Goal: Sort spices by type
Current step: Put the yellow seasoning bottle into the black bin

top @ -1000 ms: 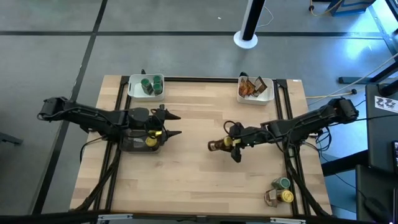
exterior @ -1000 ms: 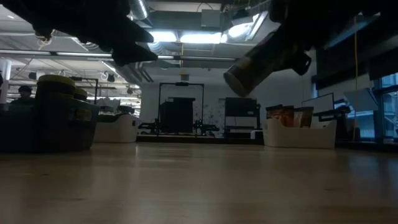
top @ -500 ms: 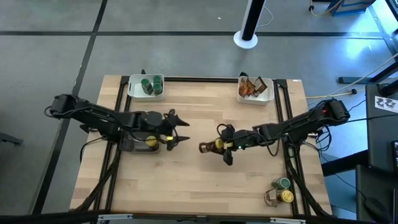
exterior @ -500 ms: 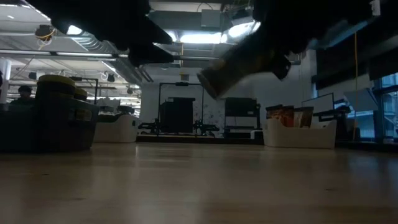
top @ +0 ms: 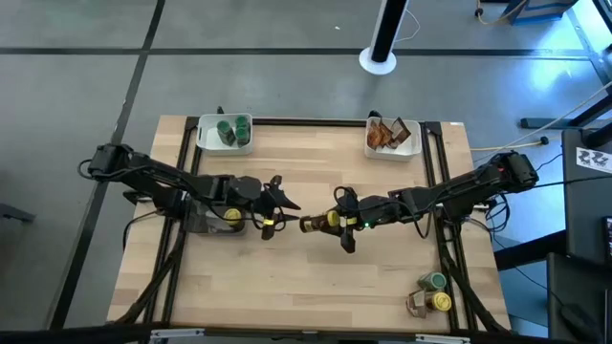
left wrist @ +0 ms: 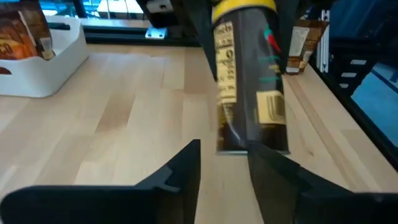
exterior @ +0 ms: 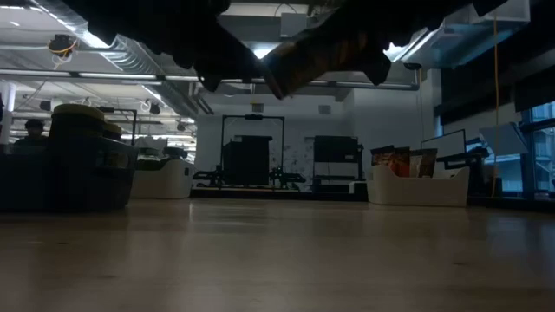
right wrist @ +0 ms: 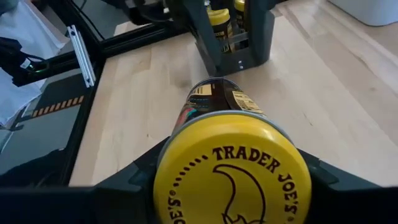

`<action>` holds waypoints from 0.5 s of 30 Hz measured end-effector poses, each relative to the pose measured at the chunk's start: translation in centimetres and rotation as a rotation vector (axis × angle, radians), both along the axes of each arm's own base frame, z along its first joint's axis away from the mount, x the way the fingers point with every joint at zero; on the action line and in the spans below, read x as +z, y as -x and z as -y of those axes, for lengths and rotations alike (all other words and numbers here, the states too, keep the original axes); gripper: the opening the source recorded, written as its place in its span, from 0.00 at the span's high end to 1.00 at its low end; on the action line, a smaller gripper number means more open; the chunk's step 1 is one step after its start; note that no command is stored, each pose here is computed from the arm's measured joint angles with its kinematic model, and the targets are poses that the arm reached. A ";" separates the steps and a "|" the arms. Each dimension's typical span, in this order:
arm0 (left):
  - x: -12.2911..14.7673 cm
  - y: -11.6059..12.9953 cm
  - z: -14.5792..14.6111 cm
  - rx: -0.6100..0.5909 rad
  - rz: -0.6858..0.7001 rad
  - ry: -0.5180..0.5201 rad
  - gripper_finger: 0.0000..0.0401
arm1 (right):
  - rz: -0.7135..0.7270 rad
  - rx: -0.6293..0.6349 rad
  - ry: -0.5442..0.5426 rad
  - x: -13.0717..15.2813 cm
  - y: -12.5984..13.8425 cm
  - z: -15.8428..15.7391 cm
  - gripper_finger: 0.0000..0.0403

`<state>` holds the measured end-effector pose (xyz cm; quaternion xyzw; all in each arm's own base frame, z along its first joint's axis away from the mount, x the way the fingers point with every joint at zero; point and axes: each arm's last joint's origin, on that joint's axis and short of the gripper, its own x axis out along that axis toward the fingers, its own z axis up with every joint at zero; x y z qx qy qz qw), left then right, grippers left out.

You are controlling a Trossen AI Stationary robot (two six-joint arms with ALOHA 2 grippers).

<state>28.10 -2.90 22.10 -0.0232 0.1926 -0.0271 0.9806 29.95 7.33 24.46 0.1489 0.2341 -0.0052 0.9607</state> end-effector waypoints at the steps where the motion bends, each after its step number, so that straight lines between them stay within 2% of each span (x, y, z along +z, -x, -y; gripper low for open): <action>1: 0.0 0.0 0.0 0.000 -0.003 0.001 0.72 | 0.001 -0.006 0.004 0.0 0.0 0.0 0.46; 8: -0.8 -0.8 0.1 -0.009 0.012 0.006 0.78 | 0.005 -0.022 0.039 0.0 0.0 0.1 0.46; 15: -1.1 -1.1 0.1 -0.043 0.016 0.017 0.79 | 0.039 -0.023 0.057 0.2 -0.1 0.1 0.46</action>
